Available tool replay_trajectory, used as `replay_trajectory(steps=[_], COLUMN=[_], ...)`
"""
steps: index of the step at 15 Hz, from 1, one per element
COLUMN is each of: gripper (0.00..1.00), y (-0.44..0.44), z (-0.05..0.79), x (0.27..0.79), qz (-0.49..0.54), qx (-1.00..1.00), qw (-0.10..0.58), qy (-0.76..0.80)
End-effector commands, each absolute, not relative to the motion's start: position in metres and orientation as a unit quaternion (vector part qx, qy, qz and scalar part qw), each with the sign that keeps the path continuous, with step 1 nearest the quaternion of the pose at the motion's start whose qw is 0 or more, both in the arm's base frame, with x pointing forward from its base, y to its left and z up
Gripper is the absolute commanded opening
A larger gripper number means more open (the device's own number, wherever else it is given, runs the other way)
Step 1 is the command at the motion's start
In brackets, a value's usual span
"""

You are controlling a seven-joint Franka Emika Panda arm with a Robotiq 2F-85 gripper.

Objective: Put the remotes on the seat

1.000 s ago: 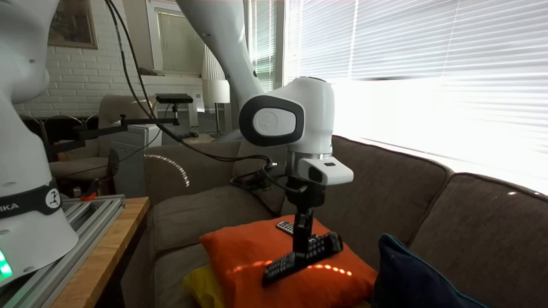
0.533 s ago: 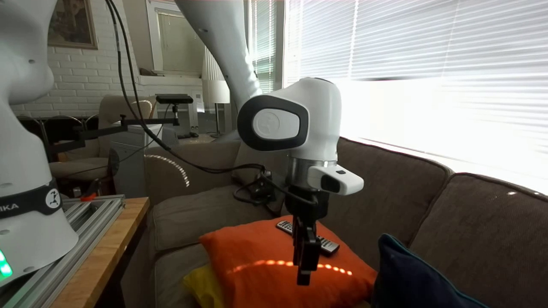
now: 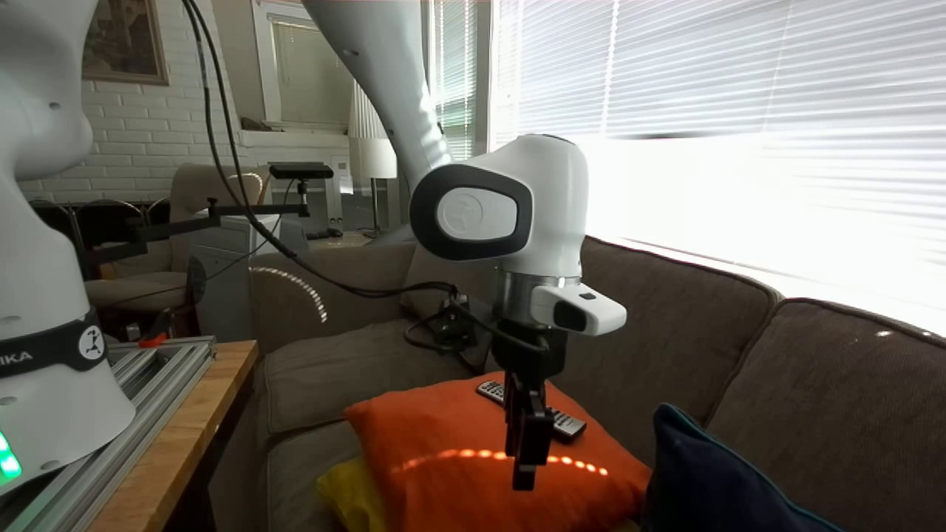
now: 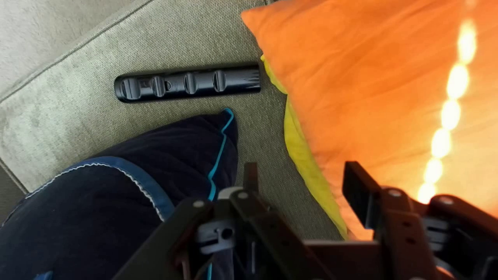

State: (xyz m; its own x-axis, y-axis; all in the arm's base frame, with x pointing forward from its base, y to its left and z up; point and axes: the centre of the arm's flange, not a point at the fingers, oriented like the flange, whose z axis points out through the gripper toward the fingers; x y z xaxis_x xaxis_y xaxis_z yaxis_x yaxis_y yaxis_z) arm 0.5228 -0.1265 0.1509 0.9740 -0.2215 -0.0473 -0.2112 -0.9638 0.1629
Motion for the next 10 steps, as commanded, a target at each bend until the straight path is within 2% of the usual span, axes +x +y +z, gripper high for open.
replay_trajectory(steps=[1, 3, 4, 10], gripper=[0.85, 0.98, 1.00, 1.00], y=[-0.118, -0.102, -0.093, -0.035], z=[0.160, 0.161, 0.161, 0.145], x=[0.518, 0.524, 0.528, 0.553], qz=[-0.029, -0.023, -0.015, 0.002], qx=[0.993, 0.991, 0.989, 0.971], qw=[0.039, 0.010, -0.002, -0.066], qy=[-0.105, -0.129, -0.146, -0.230])
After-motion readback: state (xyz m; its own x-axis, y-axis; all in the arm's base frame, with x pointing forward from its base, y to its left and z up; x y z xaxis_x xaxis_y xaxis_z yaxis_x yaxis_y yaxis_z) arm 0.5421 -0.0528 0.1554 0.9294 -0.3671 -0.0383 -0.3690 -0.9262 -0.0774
